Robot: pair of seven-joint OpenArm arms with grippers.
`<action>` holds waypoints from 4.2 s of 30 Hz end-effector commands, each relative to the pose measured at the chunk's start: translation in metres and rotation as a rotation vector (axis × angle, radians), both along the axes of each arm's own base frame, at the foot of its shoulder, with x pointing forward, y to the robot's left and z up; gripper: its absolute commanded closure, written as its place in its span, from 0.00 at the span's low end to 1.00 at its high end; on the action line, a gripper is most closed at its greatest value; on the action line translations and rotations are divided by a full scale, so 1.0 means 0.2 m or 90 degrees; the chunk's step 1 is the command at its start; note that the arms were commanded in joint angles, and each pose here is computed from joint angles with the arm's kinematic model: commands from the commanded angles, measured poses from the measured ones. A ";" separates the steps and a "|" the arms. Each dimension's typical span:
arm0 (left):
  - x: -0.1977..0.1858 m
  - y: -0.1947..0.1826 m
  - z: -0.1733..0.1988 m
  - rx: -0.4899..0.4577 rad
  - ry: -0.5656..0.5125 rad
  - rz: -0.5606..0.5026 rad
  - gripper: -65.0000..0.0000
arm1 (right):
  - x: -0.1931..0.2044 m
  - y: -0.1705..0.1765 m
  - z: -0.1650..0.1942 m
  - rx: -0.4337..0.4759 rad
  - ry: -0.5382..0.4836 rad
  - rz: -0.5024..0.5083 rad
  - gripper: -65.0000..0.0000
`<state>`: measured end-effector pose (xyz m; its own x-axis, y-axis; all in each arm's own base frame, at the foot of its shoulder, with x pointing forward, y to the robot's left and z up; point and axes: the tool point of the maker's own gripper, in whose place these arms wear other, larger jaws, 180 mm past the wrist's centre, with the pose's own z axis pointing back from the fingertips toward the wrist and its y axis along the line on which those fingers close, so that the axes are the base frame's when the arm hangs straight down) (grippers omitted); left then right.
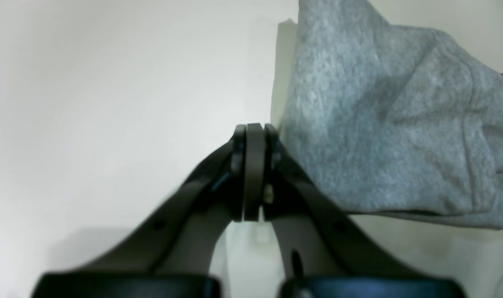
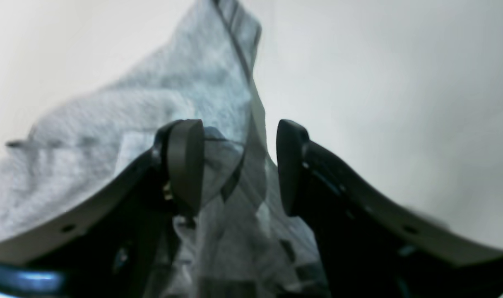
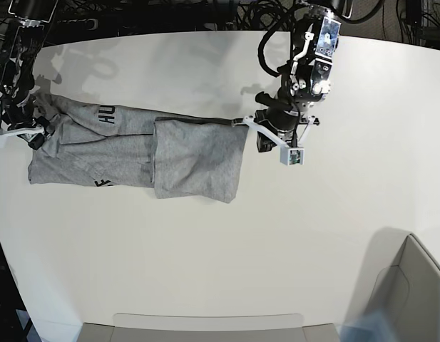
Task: Fold the T-shirt properly
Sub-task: 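Grasp the strip end with the right gripper and drag it inward, then lift the strip end with the right gripper and fold it over the bundle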
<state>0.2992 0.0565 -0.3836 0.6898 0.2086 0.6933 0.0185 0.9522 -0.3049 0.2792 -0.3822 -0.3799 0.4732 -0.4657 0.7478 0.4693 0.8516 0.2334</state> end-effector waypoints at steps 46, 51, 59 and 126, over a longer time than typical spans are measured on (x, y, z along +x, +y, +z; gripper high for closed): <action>0.06 -0.07 0.00 -0.010 -0.011 -0.009 1.00 | 0.18 0.43 -0.10 0.288 -0.093 0.168 0.58; 0.06 -0.09 0.00 -0.011 -0.010 -0.017 1.00 | 0.22 0.50 -0.10 0.287 -0.085 0.198 0.64; 0.05 -0.13 0.01 -0.012 -0.010 -0.028 1.00 | 0.27 0.54 -0.13 0.201 -0.040 0.247 1.00; 0.01 -0.09 -0.03 -0.005 0.005 -0.023 1.00 | 0.46 1.75 0.25 -0.347 -0.073 0.512 1.00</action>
